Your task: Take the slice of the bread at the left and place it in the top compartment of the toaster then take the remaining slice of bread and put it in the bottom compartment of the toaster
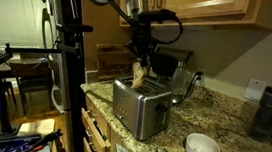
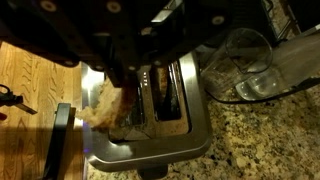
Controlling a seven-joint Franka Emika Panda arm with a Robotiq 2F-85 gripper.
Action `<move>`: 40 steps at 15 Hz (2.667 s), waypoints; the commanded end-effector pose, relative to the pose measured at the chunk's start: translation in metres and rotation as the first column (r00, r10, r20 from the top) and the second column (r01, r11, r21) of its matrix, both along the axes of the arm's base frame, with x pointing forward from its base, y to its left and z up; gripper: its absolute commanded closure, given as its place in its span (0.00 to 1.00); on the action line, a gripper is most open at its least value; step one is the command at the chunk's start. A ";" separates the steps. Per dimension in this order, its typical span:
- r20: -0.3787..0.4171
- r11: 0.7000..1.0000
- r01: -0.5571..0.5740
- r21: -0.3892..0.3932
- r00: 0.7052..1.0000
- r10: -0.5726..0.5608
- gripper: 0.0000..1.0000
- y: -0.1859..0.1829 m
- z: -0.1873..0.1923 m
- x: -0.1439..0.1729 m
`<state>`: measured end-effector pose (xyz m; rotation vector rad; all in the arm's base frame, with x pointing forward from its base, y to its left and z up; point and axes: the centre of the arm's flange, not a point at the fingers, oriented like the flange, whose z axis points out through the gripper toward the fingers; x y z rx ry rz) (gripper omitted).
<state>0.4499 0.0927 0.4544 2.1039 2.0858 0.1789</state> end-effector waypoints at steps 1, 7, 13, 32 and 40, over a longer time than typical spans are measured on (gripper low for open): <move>0.043 0.999 -0.043 0.019 0.998 0.042 0.91 0.005 -0.002 -0.008; 0.084 0.994 -0.111 0.022 0.990 0.109 0.91 0.031 -0.006 -0.002; 0.075 0.986 -0.167 0.005 0.983 0.167 0.91 0.034 -0.032 0.010; 0.046 0.976 -0.218 -0.005 0.975 0.218 0.45 0.028 -0.046 0.016; 0.045 0.997 -0.081 0.014 0.996 0.081 0.00 0.019 -0.036 0.021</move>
